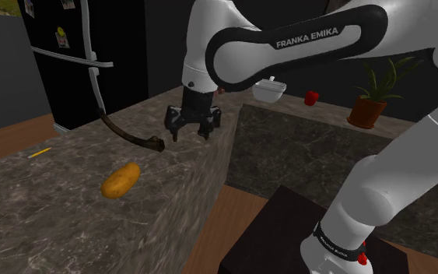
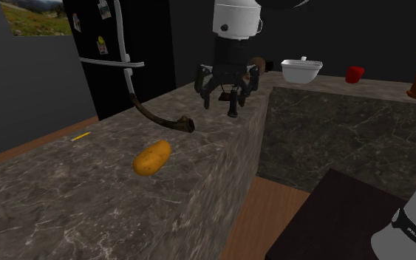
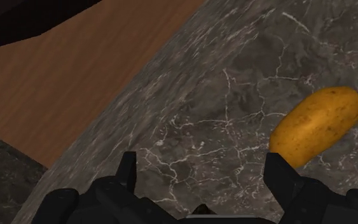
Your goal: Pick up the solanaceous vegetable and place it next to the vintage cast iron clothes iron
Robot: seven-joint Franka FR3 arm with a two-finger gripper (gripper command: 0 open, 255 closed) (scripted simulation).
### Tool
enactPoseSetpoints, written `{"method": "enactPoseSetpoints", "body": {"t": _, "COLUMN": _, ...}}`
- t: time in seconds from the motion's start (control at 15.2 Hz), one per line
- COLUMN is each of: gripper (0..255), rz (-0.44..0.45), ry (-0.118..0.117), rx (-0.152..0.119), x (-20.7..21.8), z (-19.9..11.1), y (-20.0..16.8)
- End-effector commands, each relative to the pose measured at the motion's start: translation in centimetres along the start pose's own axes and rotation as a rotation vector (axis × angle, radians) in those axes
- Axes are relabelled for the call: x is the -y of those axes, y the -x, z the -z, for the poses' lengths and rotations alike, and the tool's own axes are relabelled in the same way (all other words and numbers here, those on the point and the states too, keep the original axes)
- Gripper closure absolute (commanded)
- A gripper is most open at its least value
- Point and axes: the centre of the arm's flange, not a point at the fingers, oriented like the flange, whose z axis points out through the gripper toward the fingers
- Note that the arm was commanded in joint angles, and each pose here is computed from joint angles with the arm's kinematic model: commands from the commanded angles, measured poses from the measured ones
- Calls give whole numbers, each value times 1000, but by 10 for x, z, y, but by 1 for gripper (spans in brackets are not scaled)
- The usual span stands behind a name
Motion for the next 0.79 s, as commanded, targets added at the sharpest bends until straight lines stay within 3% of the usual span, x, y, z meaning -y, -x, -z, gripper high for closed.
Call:
{"method": "enactPoseSetpoints", "body": {"t": 0.0, "gripper": 0, "rz": -61, "ry": -1, "rx": 7, "x": 22, "z": -17, "y": -4}}
{"method": "enactPoseSetpoints", "body": {"t": 0.73, "gripper": 0, "rz": -368, "ry": 7, "rx": 39, "x": 129, "z": -104, "y": -53}}
